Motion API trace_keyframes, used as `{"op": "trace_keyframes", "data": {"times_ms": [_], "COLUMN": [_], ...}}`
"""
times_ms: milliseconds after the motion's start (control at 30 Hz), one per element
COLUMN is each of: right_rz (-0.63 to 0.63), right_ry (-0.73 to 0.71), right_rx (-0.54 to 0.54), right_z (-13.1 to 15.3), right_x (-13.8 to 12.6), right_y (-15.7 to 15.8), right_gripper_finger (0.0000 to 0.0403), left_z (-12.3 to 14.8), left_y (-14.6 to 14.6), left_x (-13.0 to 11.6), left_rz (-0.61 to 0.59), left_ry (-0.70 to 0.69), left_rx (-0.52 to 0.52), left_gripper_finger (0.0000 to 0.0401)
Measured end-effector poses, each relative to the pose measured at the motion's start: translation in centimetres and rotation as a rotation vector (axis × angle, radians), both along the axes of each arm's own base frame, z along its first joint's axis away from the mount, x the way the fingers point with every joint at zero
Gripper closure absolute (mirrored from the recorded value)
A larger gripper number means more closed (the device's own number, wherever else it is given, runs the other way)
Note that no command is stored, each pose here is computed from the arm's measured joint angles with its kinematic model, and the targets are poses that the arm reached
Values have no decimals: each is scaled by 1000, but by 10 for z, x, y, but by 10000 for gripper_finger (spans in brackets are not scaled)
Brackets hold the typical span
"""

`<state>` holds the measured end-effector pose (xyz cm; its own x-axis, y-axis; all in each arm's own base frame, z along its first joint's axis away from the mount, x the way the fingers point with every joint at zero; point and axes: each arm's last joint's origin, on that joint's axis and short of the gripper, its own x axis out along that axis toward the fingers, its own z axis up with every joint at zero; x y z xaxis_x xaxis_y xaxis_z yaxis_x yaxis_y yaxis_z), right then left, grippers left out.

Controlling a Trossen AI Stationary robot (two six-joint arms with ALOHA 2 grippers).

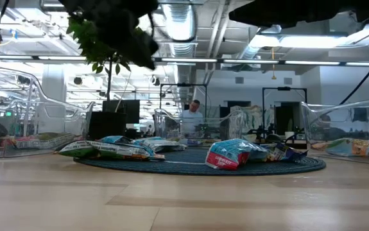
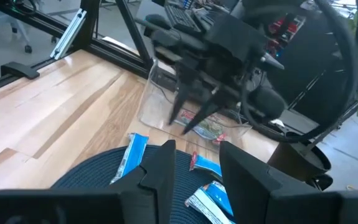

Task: Pick and place Granola Bars by type
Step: Put the bottom red granola bar into the left transparent bin

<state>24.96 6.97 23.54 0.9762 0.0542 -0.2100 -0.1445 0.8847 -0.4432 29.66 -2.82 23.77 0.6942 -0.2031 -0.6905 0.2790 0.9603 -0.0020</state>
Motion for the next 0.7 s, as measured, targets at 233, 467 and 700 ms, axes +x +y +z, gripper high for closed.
{"op": "trace_keyframes", "data": {"times_ms": [233, 467, 700], "right_rz": [0, 0, 0], "right_ry": [13, 20, 23], "right_rx": [-3, -4, -6], "right_z": [-1, -2, -2], "right_x": [0, 0, 0], "right_y": [0, 0, 0], "right_gripper_finger": [285, 285, 285], "left_z": [-27, -51, -76], "left_y": [-22, -27, -29], "left_x": [33, 52, 63], "left_rz": [-86, 29, 74], "left_ry": [-110, -114, -78], "left_rx": [0, -118, -216], "left_gripper_finger": [293, 242, 186]}}
